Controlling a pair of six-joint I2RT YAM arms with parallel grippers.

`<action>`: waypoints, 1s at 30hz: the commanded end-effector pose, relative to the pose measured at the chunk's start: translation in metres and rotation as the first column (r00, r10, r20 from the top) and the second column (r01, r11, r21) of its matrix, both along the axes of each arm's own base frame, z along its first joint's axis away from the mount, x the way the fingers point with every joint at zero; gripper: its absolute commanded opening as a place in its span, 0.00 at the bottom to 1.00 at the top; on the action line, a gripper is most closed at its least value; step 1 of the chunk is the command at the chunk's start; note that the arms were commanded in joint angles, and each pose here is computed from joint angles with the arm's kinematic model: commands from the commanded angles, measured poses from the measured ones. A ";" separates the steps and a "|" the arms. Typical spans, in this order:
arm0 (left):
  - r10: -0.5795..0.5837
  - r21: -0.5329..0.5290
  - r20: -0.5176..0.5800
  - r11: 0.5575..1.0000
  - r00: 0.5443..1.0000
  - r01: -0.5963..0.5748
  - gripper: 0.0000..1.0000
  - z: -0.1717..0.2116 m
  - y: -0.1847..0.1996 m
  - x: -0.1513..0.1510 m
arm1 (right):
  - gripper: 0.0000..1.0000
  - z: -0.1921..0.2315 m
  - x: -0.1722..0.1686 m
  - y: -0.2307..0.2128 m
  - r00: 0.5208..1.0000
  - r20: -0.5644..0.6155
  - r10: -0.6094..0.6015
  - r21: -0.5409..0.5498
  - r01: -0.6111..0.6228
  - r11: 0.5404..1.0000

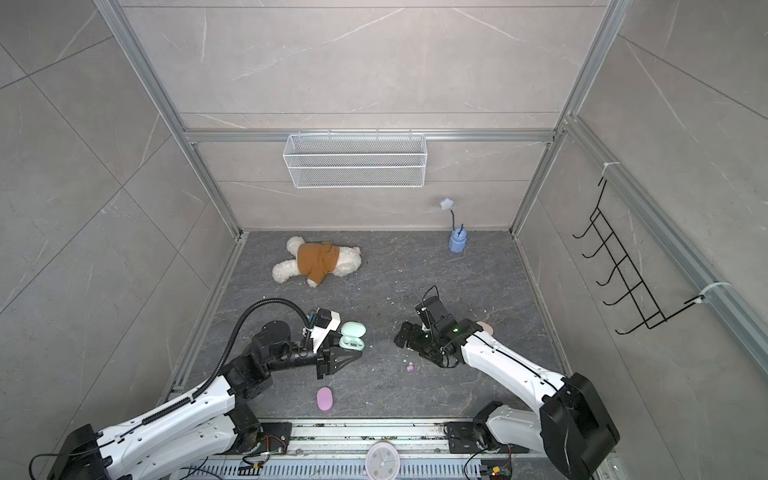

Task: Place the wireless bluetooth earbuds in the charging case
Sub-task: 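Move the right gripper away from the case toward the mint earbud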

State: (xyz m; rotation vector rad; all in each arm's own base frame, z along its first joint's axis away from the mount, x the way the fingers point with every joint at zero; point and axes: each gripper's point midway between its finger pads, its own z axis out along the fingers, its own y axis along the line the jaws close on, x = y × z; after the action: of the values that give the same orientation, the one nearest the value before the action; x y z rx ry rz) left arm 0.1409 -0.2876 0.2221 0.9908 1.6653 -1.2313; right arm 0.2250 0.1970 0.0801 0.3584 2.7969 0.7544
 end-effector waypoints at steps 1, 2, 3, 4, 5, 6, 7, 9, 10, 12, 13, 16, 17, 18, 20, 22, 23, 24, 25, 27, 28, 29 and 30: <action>0.012 -0.063 0.053 0.998 0.999 -0.009 0.22 0.023 0.000 0.002 | 0.95 -0.009 0.010 0.008 1.000 0.010 -0.006 0.041 0.006 0.999; 0.013 -0.064 0.055 0.998 0.998 -0.010 0.22 0.023 0.000 0.002 | 0.95 -0.013 0.010 0.007 1.000 0.003 -0.007 0.033 0.007 0.999; 0.015 -0.063 0.055 0.998 0.998 -0.011 0.22 0.023 0.000 0.002 | 0.95 -0.017 0.010 0.005 1.000 -0.002 -0.009 0.027 0.009 1.000; 0.014 -0.063 0.059 0.998 0.998 -0.010 0.22 0.023 0.000 0.002 | 0.95 -0.021 0.010 0.003 1.000 -0.009 -0.010 0.021 0.010 1.000; 0.014 -0.062 0.057 0.998 0.998 -0.010 0.22 0.022 0.000 0.002 | 0.95 -0.023 0.009 0.003 1.000 -0.012 -0.011 0.025 0.012 1.000; 0.013 -0.062 0.060 0.998 0.998 -0.010 0.22 0.022 0.000 0.002 | 0.95 -0.025 0.009 0.003 1.000 -0.013 -0.010 0.026 0.010 1.000; 0.015 -0.061 0.060 0.998 0.998 -0.012 0.21 0.022 0.000 0.002 | 0.95 -0.027 0.010 0.002 1.000 -0.015 -0.012 0.026 0.013 1.000; 0.014 -0.063 0.063 0.998 0.998 -0.010 0.21 0.023 0.000 0.002 | 0.95 -0.031 0.011 0.002 1.000 -0.022 -0.011 0.030 0.011 0.999; 0.014 -0.065 0.066 0.998 0.998 -0.010 0.21 0.024 -0.001 0.003 | 0.95 -0.032 0.011 0.003 1.000 -0.025 -0.008 0.034 0.009 0.999; 0.013 -0.063 0.067 0.998 0.998 -0.008 0.21 0.024 -0.001 0.003 | 0.95 -0.035 0.013 0.004 1.000 -0.029 -0.007 0.037 0.009 0.999; 0.010 -0.064 0.067 0.998 0.998 -0.006 0.21 0.024 -0.001 0.003 | 0.95 -0.036 0.013 0.004 1.000 -0.031 -0.006 0.038 0.007 0.999; 0.011 -0.062 0.067 0.998 0.998 -0.006 0.21 0.024 -0.001 0.003 | 0.95 -0.040 0.015 0.003 0.999 -0.036 -0.012 0.033 0.014 0.999; 0.011 -0.063 0.068 0.998 0.998 -0.007 0.21 0.024 -0.001 0.003 | 0.95 -0.042 0.015 0.002 0.999 -0.040 -0.016 0.030 0.018 0.999; 0.012 -0.063 0.068 0.998 0.998 -0.008 0.21 0.024 -0.001 0.003 | 0.95 -0.045 0.015 0.001 0.999 -0.047 -0.019 0.026 0.020 0.999; 0.012 -0.065 0.070 0.998 0.997 -0.008 0.21 0.025 0.000 0.002 | 0.94 -0.048 0.016 0.001 0.998 -0.053 -0.022 0.029 0.023 0.999; 0.011 -0.064 0.070 0.998 0.997 -0.006 0.21 0.025 0.000 0.002 | 0.94 -0.050 0.017 0.002 0.998 -0.056 -0.021 0.034 0.023 0.999; 0.012 -0.063 0.069 0.998 0.998 -0.008 0.21 0.025 0.000 0.002 | 0.94 -0.049 0.017 0.003 0.998 -0.056 -0.023 0.036 0.025 0.999; 0.013 -0.061 0.069 0.998 0.998 -0.009 0.21 0.025 0.000 0.002 | 0.94 -0.049 0.018 0.003 0.998 -0.053 -0.022 0.037 0.024 0.999; 0.013 -0.062 0.070 0.998 0.997 -0.009 0.21 0.025 0.000 0.002 | 0.94 -0.050 0.019 0.003 0.998 -0.054 -0.023 0.037 0.025 0.999; 0.012 -0.060 0.070 0.998 0.997 -0.008 0.21 0.024 0.000 0.002 | 0.94 -0.050 0.020 0.004 0.998 -0.054 -0.015 0.039 0.017 0.999; 0.010 -0.060 0.071 0.998 0.997 -0.006 0.21 0.025 0.000 0.002 | 0.94 -0.049 0.021 0.005 0.998 -0.055 -0.014 0.041 0.016 0.999; 0.011 -0.058 0.069 0.998 0.998 -0.007 0.21 0.024 0.000 0.002 | 0.94 -0.048 0.022 0.005 0.998 -0.054 -0.012 0.043 0.014 0.999; 0.012 -0.060 0.071 0.998 0.997 -0.007 0.21 0.025 0.000 0.002 | 0.94 -0.048 0.022 0.006 0.999 -0.054 -0.008 0.045 0.010 0.999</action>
State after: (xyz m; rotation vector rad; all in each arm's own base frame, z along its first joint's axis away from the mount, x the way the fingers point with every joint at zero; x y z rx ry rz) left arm 0.1412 -0.2872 0.2248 0.9871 1.6540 -1.2288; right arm 0.2494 0.2051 0.0397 0.4093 2.7981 0.8400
